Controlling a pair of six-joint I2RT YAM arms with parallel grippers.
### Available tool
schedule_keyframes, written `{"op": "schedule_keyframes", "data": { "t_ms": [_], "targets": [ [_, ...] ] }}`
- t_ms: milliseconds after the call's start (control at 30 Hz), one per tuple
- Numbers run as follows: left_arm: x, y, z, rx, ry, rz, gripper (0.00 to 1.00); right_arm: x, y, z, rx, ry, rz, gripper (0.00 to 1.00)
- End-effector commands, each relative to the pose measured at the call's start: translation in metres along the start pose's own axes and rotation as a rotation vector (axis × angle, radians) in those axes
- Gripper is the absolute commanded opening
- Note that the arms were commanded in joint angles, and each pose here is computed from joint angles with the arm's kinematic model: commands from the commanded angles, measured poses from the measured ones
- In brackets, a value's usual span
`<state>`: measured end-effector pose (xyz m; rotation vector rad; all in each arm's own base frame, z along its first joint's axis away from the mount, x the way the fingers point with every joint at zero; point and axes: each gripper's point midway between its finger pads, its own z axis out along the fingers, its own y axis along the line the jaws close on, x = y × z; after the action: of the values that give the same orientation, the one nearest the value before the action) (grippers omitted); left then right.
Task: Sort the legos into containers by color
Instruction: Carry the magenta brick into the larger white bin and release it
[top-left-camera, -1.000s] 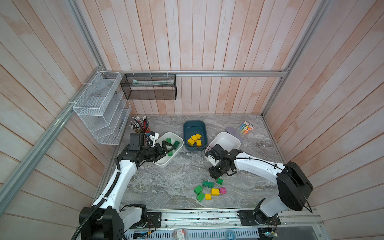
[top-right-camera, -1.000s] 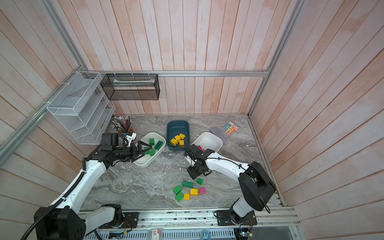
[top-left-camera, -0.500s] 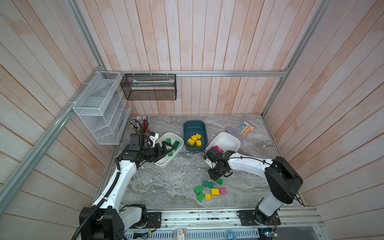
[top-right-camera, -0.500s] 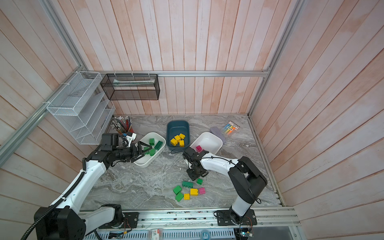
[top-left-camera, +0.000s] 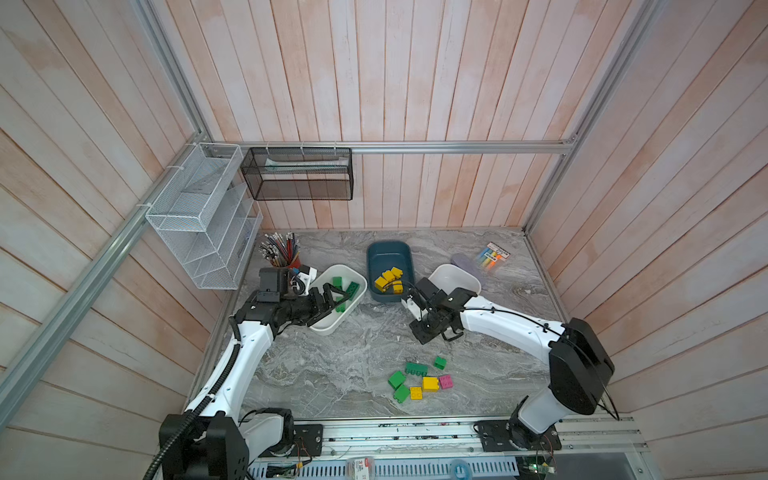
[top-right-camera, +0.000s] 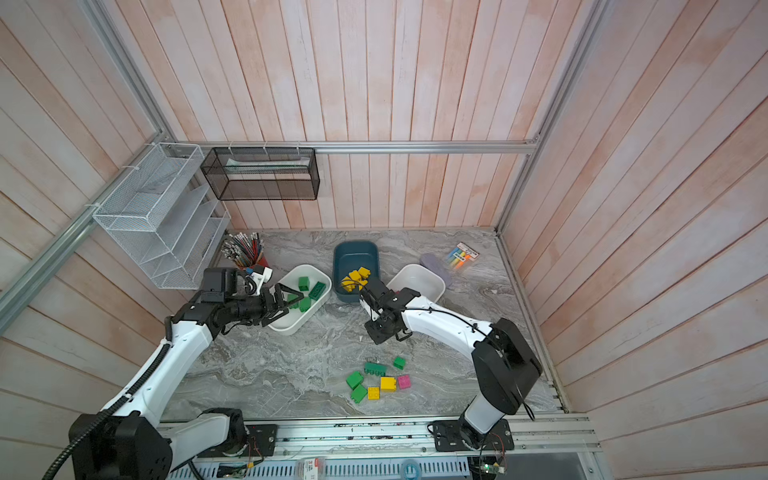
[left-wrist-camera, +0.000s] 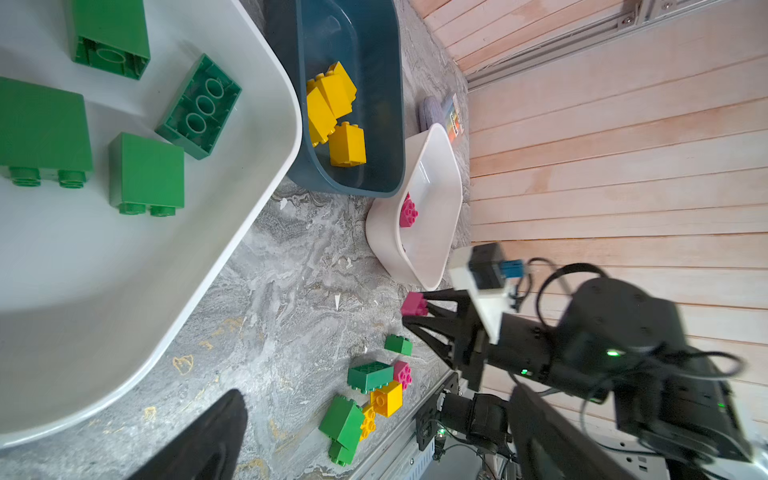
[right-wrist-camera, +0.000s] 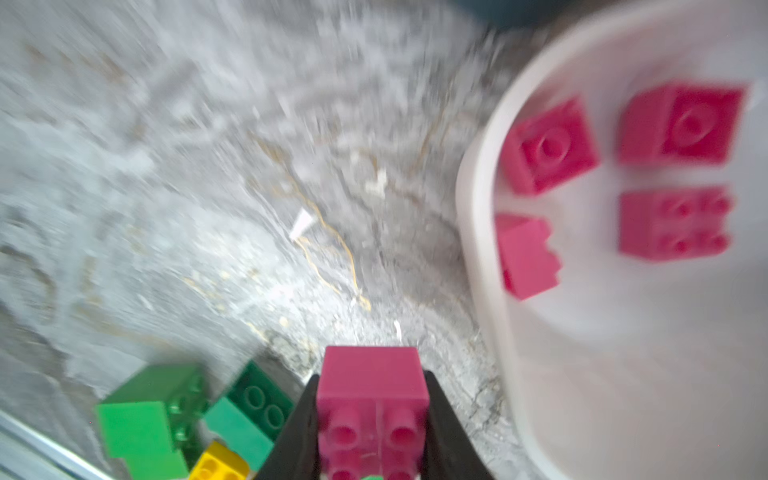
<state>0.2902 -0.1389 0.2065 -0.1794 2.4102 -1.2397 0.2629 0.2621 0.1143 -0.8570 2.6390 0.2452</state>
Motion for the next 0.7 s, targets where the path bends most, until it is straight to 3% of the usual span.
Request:
{"op": "schedule_keyframes", "data": {
  "t_ms": [0,167,400,667],
  "targets": [
    [-0.005,-0.013,-0.004,0.052,-0.022,0.017,1.0,-0.017,-0.022,-0.025,0.015,-0.042,0.015,0.23],
    [-0.009,-0.019,-0.005,0.086,-0.039,0.001,1.0,-0.038,-0.075,-0.024,0.074,-0.072,0.042,0.23],
    [-0.012,-0.023,-0.007,0.09,-0.054,0.003,1.0,-0.043,-0.146,0.013,0.158,-0.058,0.091,0.23],
    [-0.011,-0.022,-0.008,0.086,-0.059,-0.005,1.0,-0.049,-0.194,0.054,0.198,-0.034,0.095,0.28]
  ]
}}
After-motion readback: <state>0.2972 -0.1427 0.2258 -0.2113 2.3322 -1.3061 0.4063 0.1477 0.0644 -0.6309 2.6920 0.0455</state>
